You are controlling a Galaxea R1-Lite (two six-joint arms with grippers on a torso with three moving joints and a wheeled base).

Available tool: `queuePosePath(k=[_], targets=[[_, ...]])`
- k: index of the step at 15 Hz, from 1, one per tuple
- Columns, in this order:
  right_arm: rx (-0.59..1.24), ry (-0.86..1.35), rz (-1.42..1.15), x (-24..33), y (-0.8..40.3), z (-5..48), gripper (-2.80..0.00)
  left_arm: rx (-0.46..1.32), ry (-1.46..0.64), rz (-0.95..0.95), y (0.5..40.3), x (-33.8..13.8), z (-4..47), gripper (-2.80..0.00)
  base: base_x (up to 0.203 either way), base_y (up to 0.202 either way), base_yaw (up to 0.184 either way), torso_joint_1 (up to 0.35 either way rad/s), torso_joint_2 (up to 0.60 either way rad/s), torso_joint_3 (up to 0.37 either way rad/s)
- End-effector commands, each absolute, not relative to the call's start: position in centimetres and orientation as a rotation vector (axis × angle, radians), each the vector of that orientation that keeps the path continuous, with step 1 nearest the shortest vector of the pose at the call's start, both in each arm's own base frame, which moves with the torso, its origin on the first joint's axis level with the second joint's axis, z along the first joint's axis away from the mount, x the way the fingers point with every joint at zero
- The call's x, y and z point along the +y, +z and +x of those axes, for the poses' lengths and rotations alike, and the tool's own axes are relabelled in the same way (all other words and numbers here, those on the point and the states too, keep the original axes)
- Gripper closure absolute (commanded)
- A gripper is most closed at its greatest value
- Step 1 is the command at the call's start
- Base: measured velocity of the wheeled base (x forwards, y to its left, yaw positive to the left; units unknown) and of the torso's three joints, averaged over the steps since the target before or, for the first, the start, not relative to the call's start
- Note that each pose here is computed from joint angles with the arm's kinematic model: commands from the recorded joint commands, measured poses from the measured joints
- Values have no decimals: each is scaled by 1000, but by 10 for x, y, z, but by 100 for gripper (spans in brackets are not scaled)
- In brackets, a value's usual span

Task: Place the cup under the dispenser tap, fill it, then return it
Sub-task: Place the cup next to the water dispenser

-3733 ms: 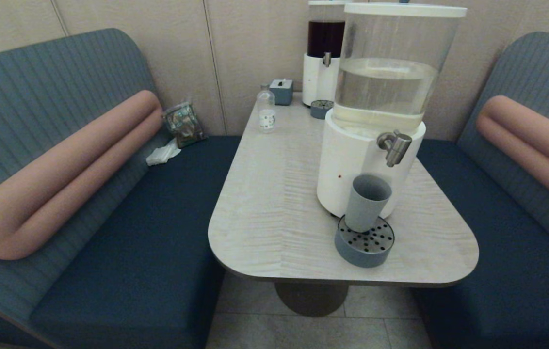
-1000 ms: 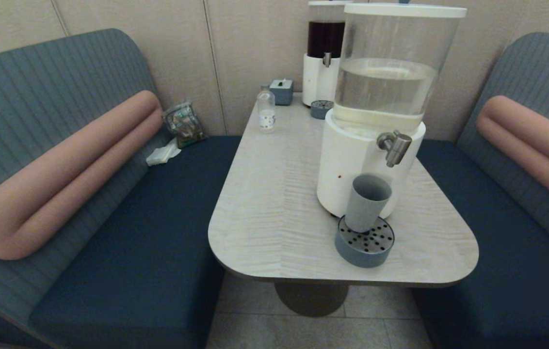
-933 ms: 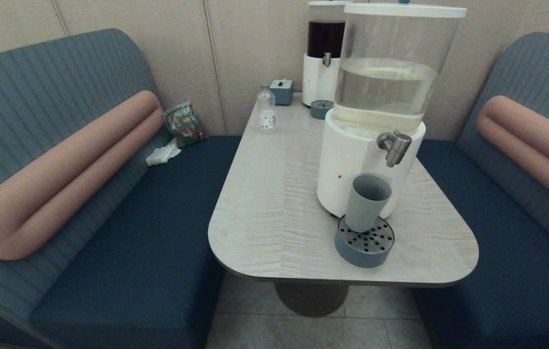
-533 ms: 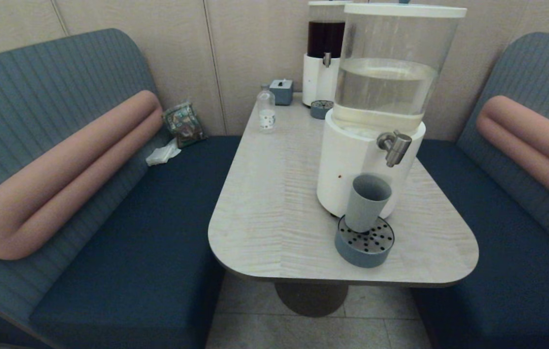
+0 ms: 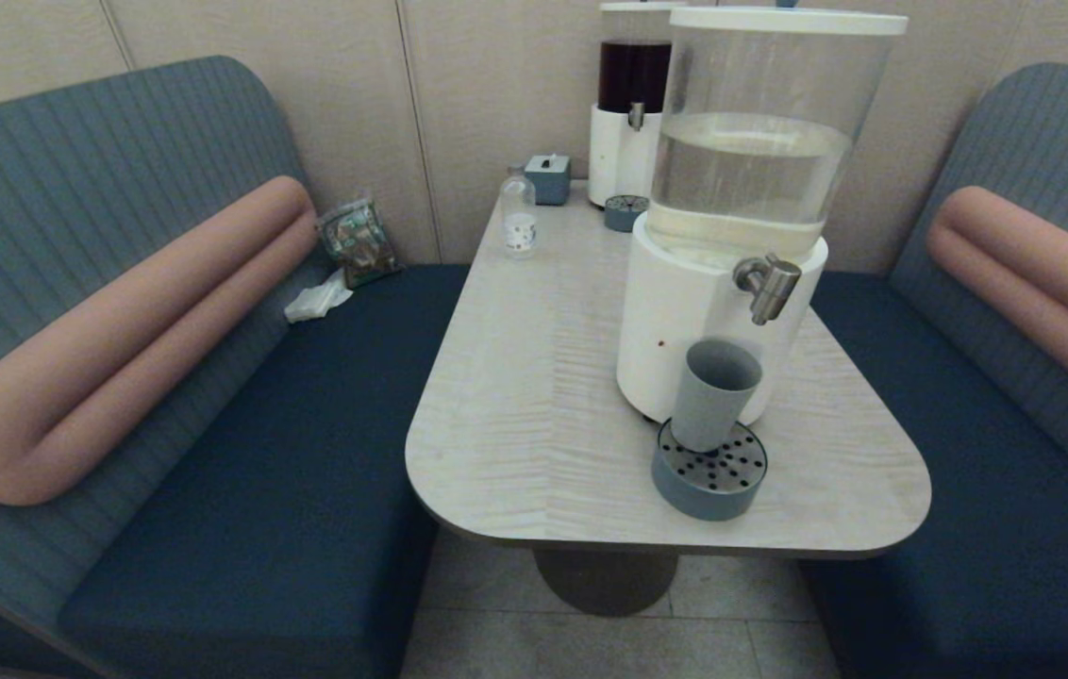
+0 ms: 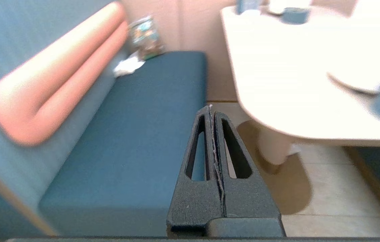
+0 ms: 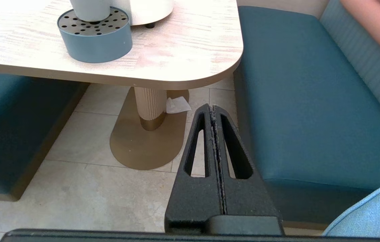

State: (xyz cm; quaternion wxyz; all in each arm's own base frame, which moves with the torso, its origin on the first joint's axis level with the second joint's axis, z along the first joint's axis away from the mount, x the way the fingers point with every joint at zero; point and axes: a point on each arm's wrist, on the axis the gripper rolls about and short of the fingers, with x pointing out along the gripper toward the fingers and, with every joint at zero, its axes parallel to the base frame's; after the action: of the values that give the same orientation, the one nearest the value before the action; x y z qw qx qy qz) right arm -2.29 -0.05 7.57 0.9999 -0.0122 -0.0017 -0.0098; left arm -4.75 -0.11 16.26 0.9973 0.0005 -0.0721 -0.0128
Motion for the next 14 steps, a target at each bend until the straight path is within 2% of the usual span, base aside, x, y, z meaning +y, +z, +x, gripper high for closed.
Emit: queuePosePath(k=[1, 4, 7, 11, 14], targets=[[-3, -20, -25, -1, 76, -23, 0, -60, -40, -4, 196, -1, -28, 0, 0, 0, 0, 0, 0, 0], [-3, -19, -25, -1, 76, -23, 0, 76, -75, -25, 239, -2, 32, 0, 0, 0, 0, 0, 0, 0], [-3, -18, -25, -1, 76, -23, 0, 198, -131, -43, 250, -3, 115, 0, 0, 0, 0, 0, 0, 0], [-3, -20, -25, -1, 76, -23, 0, 295, -257, -58, 216, -9, 220, 0, 0, 0, 0, 0, 0, 0], [-3, -18, -25, -1, 76, -23, 0, 264, -329, -47, 175, -21, 276, 0, 0, 0, 0, 0, 0, 0]])
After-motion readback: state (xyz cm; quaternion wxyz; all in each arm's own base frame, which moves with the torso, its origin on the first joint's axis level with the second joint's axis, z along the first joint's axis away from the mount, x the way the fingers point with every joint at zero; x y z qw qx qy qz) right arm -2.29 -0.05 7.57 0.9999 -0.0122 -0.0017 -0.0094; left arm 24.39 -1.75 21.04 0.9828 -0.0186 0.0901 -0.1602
